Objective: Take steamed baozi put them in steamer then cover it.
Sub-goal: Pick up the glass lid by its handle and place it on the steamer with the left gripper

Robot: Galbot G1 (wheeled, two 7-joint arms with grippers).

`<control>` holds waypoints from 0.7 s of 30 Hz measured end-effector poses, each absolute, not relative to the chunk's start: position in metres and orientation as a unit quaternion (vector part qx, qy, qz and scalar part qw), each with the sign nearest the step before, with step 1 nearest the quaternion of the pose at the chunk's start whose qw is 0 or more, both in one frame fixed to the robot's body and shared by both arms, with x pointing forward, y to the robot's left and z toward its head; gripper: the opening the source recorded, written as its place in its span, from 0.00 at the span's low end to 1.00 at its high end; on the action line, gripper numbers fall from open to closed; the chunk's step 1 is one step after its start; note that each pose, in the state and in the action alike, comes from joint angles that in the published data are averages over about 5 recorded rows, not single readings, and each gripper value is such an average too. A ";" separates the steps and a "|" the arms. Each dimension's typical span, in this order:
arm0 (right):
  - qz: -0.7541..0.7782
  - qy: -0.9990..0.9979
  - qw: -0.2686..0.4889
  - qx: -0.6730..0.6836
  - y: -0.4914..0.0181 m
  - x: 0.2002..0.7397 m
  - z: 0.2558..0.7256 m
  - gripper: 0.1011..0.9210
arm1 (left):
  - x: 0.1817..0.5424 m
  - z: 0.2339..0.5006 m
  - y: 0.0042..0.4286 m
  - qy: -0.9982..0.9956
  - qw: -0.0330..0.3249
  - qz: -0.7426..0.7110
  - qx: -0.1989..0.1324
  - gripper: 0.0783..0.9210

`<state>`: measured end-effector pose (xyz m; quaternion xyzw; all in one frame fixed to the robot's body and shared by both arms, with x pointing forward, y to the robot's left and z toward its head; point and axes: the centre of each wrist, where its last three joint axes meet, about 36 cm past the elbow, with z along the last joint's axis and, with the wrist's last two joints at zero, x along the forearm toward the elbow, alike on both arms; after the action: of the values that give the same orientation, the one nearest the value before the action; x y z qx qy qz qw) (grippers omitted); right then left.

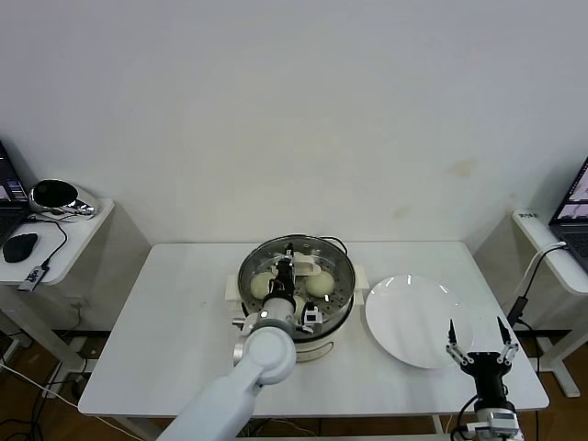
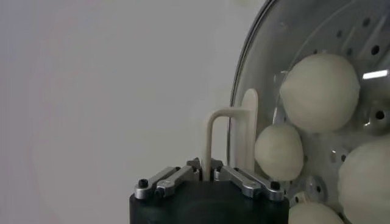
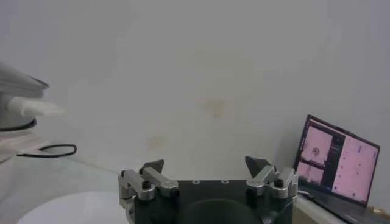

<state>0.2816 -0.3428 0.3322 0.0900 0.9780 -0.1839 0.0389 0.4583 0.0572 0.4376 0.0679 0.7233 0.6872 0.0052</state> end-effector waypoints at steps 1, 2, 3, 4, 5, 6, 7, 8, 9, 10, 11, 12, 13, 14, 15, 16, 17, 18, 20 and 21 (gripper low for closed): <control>-0.184 0.978 0.039 0.090 -0.343 0.282 0.332 0.88 | 0.457 0.438 0.057 0.724 0.006 0.686 0.067 0.18; -0.184 0.978 0.038 0.089 -0.343 0.282 0.332 0.88 | 0.456 0.438 0.058 0.725 0.007 0.686 0.066 0.21; -0.183 0.978 0.038 0.089 -0.342 0.282 0.332 0.88 | 0.455 0.439 0.058 0.726 0.008 0.685 0.065 0.25; -0.183 0.978 0.038 0.088 -0.342 0.282 0.331 0.88 | 0.454 0.439 0.058 0.727 0.008 0.683 0.065 0.29; -0.183 0.978 0.037 0.088 -0.342 0.281 0.331 0.88 | 0.453 0.440 0.058 0.728 0.009 0.682 0.064 0.32; -0.183 0.978 0.037 0.088 -0.342 0.281 0.331 0.88 | 0.452 0.440 0.059 0.730 0.009 0.681 0.064 0.36; -0.183 0.978 0.036 0.087 -0.342 0.281 0.331 0.88 | 0.451 0.441 0.059 0.731 0.010 0.679 0.063 0.40; -0.184 0.978 0.036 0.087 -0.342 0.281 0.331 0.88 | 0.449 0.442 0.060 0.733 0.011 0.677 0.062 0.44; -0.184 0.978 0.035 0.087 -0.342 0.280 0.331 0.88 | 0.447 0.443 0.061 0.735 0.013 0.675 0.062 0.47; -0.184 0.978 0.035 0.087 -0.343 0.280 0.331 0.88 | 0.445 0.443 0.063 0.737 0.014 0.673 0.062 0.51; -0.185 0.978 0.035 0.087 -0.343 0.279 0.332 0.88 | 0.442 0.444 0.064 0.739 0.015 0.671 0.061 0.54; -0.186 0.978 0.034 0.087 -0.344 0.278 0.332 0.88 | 0.439 0.445 0.066 0.741 0.017 0.668 0.062 0.57; -0.186 0.978 0.034 0.087 -0.345 0.278 0.332 0.88 | 0.435 0.446 0.068 0.744 0.018 0.665 0.062 0.61; -0.187 0.978 0.033 0.087 -0.346 0.277 0.332 0.88 | 0.431 0.447 0.070 0.747 0.020 0.662 0.063 0.64; -0.187 0.978 0.033 0.087 -0.347 0.276 0.332 0.88 | 0.426 0.448 0.072 0.750 0.021 0.658 0.064 0.67; -0.187 0.978 0.032 0.087 -0.348 0.276 0.332 0.88 | 0.421 0.448 0.075 0.753 0.022 0.654 0.066 0.71; -0.188 0.978 0.032 0.087 -0.349 0.275 0.332 0.88 | 0.416 0.449 0.078 0.758 0.024 0.649 0.068 0.74; -0.188 0.978 0.032 0.087 -0.350 0.274 0.332 0.88 | 0.410 0.451 0.081 0.762 0.025 0.643 0.070 0.77; -0.188 0.978 0.031 0.086 -0.351 0.273 0.332 0.88 | 0.397 0.454 0.089 0.774 0.029 0.629 0.074 0.83; -0.188 0.978 0.030 0.085 -0.352 0.273 0.333 0.88 | 0.391 0.457 0.094 0.781 0.031 0.620 0.075 0.85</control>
<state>0.2727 -0.3522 0.3325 0.0851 0.9780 -0.1882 0.0304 0.3905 0.0935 0.4568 0.0754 0.7806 0.6197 0.0310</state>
